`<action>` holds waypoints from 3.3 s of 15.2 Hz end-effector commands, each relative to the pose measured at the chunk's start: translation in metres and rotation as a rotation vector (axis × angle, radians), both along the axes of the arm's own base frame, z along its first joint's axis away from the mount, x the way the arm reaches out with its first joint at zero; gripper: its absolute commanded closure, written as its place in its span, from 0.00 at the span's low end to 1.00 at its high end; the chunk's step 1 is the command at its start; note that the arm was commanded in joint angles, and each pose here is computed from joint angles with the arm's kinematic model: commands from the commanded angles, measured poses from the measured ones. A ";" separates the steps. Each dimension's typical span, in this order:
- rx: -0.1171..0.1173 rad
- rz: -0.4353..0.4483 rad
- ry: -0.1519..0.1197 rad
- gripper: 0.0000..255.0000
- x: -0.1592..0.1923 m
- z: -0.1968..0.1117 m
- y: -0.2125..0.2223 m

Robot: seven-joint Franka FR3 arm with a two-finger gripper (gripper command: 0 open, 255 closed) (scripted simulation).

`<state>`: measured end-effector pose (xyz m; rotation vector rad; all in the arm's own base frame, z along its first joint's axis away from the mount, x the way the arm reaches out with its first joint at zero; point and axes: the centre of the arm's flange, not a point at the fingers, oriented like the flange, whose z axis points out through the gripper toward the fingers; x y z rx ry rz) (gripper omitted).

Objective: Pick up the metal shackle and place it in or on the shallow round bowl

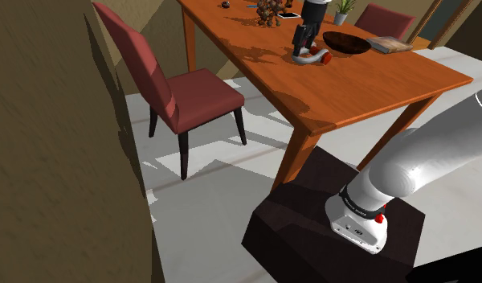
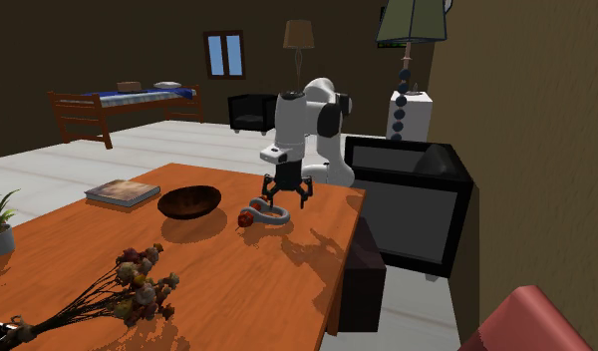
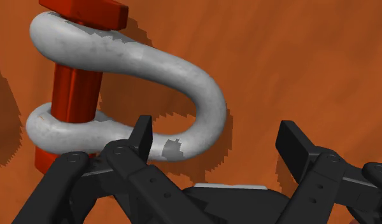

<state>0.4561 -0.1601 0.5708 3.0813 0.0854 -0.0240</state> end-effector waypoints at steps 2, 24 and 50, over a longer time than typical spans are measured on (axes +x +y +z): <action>-0.002 0.001 0.000 0.00 0.002 -0.012 -0.004; -0.002 0.001 0.000 1.00 0.002 -0.036 -0.005; -0.002 0.001 0.000 1.00 -0.004 0.086 -0.031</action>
